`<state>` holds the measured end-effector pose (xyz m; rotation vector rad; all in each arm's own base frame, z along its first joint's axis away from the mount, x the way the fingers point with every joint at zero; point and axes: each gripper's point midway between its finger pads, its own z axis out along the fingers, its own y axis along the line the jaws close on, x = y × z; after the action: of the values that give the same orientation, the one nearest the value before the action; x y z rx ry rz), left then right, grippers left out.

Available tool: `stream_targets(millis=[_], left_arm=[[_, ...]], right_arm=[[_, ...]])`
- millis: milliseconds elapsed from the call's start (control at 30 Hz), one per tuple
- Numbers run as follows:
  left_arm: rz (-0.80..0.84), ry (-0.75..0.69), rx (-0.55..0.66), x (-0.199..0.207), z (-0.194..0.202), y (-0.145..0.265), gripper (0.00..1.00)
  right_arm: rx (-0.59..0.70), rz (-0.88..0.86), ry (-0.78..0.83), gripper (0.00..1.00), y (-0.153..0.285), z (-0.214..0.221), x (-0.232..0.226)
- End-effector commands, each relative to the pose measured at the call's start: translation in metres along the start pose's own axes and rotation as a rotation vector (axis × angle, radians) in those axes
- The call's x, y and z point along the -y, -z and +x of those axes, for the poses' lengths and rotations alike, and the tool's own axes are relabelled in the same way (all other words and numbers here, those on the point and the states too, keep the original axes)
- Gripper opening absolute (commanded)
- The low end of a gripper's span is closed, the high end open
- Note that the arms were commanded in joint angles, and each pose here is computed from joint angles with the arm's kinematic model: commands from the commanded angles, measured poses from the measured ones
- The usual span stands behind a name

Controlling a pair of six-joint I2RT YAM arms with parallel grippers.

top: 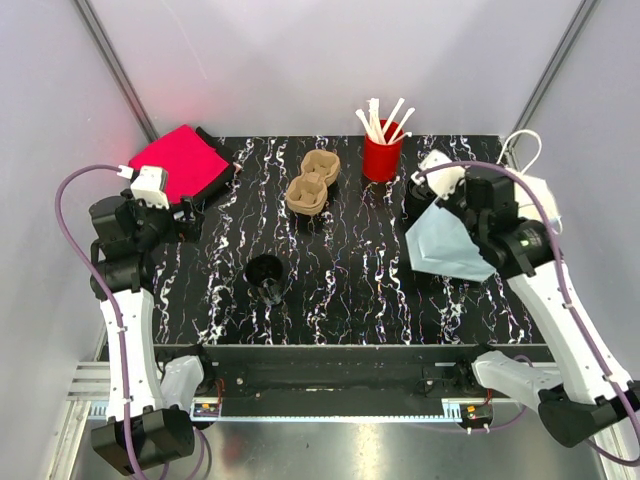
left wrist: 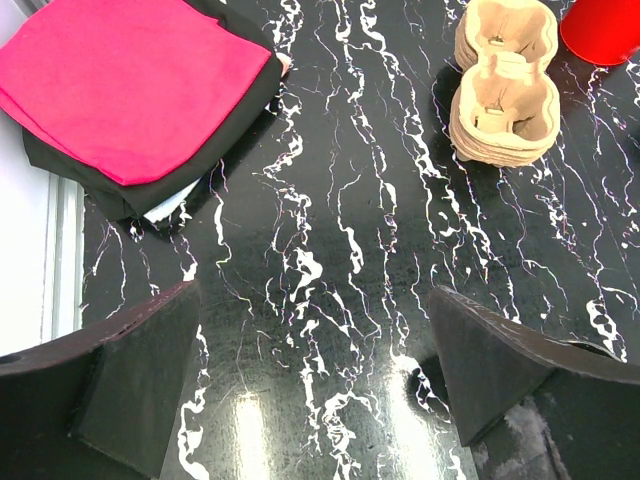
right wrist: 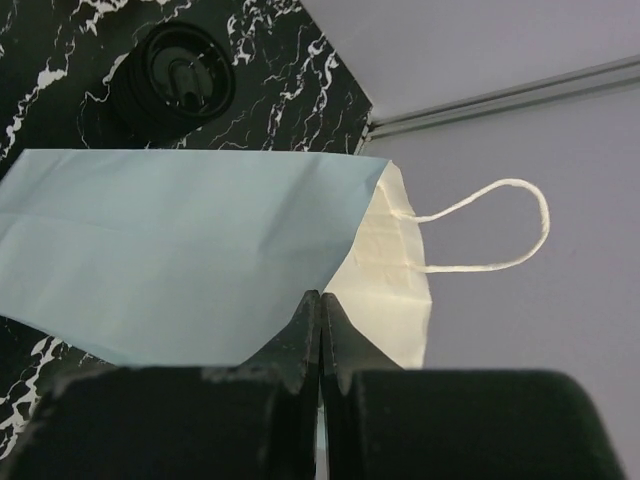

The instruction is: Pack the takeout coffee

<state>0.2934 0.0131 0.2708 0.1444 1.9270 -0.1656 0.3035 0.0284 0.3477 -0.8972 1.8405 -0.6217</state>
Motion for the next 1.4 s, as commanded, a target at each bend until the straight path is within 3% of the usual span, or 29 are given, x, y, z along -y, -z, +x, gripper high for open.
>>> stream_targets(millis=[0,267,367,500,533,733,900,1200,1367], left_arm=[[0.012,-0.026,0.066,0.004,-0.021,0.007,0.99],[0.017,-0.023,0.057,0.004,-0.019,0.005,0.99],[0.019,-0.020,0.053,0.004,-0.018,0.004,0.99],[0.021,-0.018,0.046,0.003,-0.016,0.002,0.99],[0.023,-0.016,0.047,0.003,-0.016,0.002,0.99],[0.039,-0.014,0.040,0.005,-0.014,0.000,0.99],[0.080,-0.020,0.045,0.012,-0.014,0.000,0.99],[0.166,-0.044,0.039,0.026,-0.006,-0.001,0.99],[0.191,-0.049,0.030,0.028,-0.002,-0.004,0.99]], right_arm=[[-0.042,0.035,0.046,0.00,-0.028,0.014,-0.007],[-0.082,0.068,0.057,0.00,-0.055,0.018,-0.012],[-0.073,0.042,0.057,0.07,-0.058,0.016,-0.018],[-0.046,0.002,0.018,0.44,-0.055,0.006,-0.020],[-0.029,-0.004,-0.008,0.61,-0.047,-0.004,-0.014],[0.154,-0.098,-0.103,0.85,-0.008,-0.067,0.006],[0.298,-0.287,-0.050,0.98,-0.004,-0.119,-0.033],[0.538,-0.520,-0.060,1.00,-0.060,-0.210,-0.097],[0.554,-0.659,-0.083,1.00,-0.111,-0.243,-0.142]])
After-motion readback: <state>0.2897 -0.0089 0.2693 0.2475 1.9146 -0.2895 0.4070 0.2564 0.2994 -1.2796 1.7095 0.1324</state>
